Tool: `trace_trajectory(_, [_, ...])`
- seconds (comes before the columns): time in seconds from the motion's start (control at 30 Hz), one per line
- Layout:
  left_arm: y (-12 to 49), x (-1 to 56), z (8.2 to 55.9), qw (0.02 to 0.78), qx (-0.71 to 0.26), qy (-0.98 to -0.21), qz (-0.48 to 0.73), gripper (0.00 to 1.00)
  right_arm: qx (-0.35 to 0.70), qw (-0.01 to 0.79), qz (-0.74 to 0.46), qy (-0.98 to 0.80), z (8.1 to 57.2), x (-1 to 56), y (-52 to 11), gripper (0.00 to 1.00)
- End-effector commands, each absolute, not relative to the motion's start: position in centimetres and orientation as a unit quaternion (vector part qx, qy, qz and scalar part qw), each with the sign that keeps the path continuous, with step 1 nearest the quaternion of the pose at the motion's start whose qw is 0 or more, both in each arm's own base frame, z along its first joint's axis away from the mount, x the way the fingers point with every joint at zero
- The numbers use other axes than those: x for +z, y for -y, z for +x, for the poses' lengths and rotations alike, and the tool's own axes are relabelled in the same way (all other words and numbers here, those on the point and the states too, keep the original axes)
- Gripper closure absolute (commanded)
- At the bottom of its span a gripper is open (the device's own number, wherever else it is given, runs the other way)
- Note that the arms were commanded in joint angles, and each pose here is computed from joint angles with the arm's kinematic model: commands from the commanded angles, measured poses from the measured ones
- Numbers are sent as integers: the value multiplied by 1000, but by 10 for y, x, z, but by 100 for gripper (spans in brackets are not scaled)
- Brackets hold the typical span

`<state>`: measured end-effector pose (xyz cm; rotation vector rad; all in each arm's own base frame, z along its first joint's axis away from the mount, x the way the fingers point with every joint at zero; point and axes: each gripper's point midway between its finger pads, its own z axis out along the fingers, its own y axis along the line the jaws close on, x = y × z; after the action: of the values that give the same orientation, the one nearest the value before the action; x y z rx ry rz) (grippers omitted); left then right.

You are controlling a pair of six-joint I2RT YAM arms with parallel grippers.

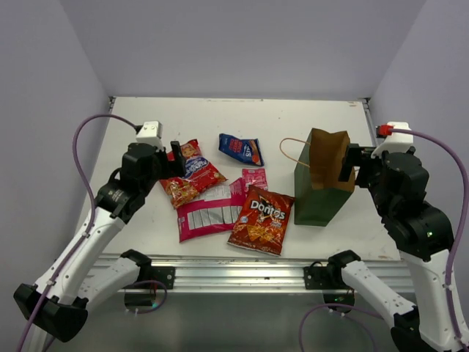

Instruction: Place the snacks into the paper bag

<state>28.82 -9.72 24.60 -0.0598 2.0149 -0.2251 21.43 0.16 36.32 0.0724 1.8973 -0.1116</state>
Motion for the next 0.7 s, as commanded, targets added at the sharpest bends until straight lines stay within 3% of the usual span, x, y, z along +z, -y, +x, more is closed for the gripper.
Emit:
trace_trajectory(0.0, [114, 242, 297, 524, -117, -843, 1, 7, -51, 566, 27, -822, 216, 349, -3, 12])
trace_trajectory(0.07, [116, 232, 299, 512, -116, -851, 2, 7, -49, 557, 43, -828, 215, 339, -2, 20])
trace_trajectory(0.17, [119, 226, 301, 504, -116, -856, 3, 7, -71, 523, 46, -848, 215, 315, 2, 42])
trace_trajectory(0.53, [117, 230, 300, 519, -118, -847, 6, 6, -103, 496, 62, -860, 215, 282, 11, 50])
trace_trajectory(0.6, [118, 230, 301, 519, -119, -846, 7, 6, -105, 494, 62, -861, 214, 278, 11, 55])
trace_trajectory(0.67, [118, 227, 301, 516, -118, -848, 9, 6, -111, 492, 65, -861, 214, 274, 14, 69])
